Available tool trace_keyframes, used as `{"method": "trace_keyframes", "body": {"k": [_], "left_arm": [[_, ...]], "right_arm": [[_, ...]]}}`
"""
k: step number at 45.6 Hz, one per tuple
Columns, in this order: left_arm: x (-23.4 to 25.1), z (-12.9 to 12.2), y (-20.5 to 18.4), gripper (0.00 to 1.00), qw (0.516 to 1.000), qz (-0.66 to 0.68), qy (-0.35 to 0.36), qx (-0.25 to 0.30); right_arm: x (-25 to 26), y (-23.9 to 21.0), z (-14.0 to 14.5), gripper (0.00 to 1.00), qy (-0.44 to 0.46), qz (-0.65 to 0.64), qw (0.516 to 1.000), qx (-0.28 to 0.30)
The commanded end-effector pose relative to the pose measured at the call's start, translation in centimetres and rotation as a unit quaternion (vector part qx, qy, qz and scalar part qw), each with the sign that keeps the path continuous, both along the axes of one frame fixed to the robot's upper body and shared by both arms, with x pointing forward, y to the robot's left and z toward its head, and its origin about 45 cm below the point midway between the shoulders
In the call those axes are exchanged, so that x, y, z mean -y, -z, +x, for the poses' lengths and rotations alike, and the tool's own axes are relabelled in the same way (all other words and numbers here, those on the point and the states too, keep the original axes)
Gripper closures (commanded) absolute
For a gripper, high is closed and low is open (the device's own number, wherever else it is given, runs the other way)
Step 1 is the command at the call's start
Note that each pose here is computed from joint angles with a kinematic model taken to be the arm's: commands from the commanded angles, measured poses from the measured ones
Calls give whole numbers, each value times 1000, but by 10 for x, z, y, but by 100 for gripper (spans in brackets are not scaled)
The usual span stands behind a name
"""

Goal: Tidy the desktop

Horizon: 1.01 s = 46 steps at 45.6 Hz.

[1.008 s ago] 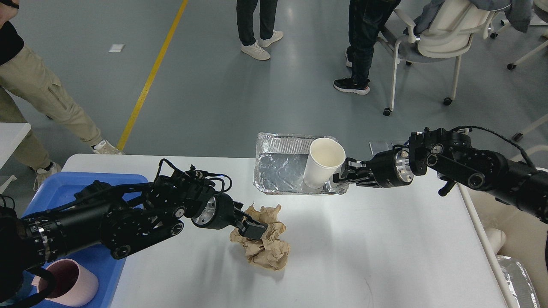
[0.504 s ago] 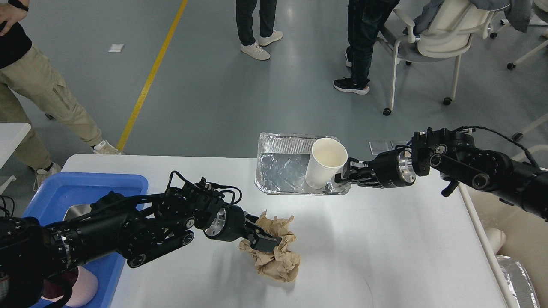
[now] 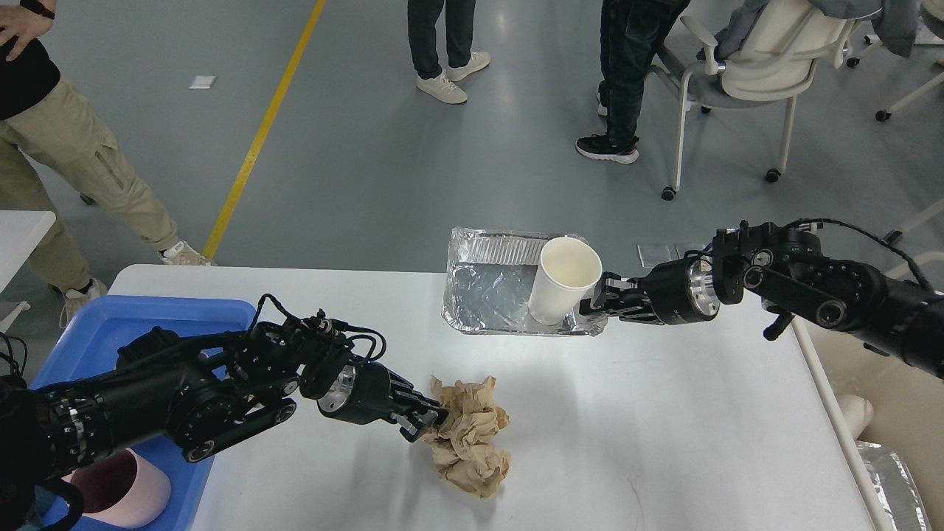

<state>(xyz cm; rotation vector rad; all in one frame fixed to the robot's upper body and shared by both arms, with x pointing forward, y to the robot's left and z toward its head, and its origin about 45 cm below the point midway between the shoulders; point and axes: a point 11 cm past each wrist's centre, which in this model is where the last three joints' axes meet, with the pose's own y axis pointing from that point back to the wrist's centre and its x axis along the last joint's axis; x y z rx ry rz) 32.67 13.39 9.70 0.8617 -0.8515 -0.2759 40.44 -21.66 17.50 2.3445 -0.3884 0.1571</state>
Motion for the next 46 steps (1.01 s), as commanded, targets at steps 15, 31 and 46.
{"method": "trace_keyframes", "body": {"k": [15,31,46], "left_arm": [[-24,6,-12,100,1000,-17,-10,-3],[-86,-31,-29,100,999,-16,-16,-25],[-170,-68,-81,99,997,-27,-78,-15]], "right_arm": [[2,2,-1,100,1,-2,1000,-2],[7,4,-2,100,4,-6,1000,-4],[5,8,-4,100,2,-9,1000,-8]]}}
